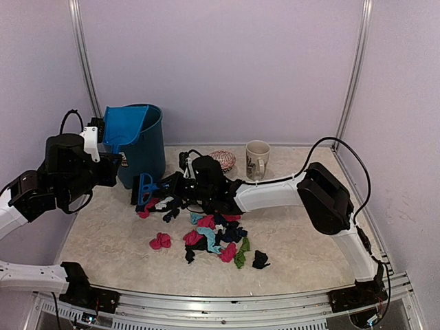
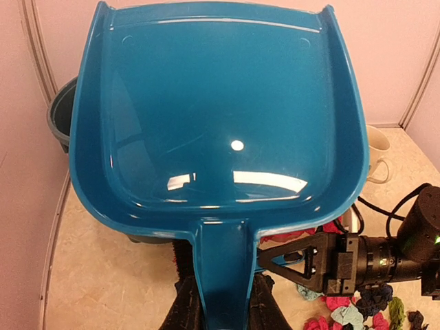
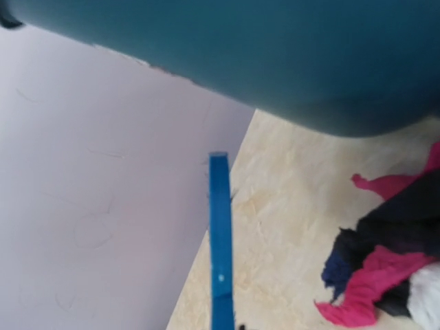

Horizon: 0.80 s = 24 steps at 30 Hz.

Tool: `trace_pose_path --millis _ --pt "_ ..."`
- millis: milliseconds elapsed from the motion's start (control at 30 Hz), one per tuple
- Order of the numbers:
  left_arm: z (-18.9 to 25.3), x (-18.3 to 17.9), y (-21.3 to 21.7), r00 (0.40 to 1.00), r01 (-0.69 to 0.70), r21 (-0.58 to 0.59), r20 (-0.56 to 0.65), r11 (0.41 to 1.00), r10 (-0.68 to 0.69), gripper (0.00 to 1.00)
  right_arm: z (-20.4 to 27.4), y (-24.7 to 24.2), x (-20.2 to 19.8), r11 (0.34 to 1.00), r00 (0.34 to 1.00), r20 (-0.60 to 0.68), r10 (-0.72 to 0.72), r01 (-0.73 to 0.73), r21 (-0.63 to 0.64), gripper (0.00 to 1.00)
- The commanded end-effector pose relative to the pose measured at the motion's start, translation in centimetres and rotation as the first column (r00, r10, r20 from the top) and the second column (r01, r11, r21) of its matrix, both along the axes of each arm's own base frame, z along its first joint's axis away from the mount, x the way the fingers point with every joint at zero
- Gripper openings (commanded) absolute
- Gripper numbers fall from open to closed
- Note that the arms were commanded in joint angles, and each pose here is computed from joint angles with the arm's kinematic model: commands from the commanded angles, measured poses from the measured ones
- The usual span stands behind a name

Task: Sweep away the paper scraps from the table
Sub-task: Sweep the paper scraps at the center of the board.

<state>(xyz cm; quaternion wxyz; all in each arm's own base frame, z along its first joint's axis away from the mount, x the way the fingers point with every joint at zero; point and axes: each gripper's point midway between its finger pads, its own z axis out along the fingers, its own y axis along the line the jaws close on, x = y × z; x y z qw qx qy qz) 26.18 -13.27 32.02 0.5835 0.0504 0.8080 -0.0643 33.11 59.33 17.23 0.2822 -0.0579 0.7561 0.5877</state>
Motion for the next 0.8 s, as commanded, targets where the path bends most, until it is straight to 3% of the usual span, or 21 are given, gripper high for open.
trace_pose_path --millis 0,400,767 --pt "0.3 0.2 -0.5 0.999 0.039 -0.036 0.016 0.999 -0.039 0.0 -1.4 2.8 -0.1 1.0 0.998 -0.058 0.027 -0.027 0.006 0.0" --pt "-0.5 0.5 -0.8 0.998 0.061 -0.043 -0.009 0.997 -0.062 0.0 -7.6 3.0 2.7 0.991 0.988 -0.135 -0.074 0.057 -0.123 0.0" --pt "-0.6 0.6 -0.6 0.998 0.058 -0.041 -0.011 0.998 -0.058 0.0 -9.2 -7.0 4.5 0.958 0.961 -0.152 -0.231 0.198 -0.205 0.0"
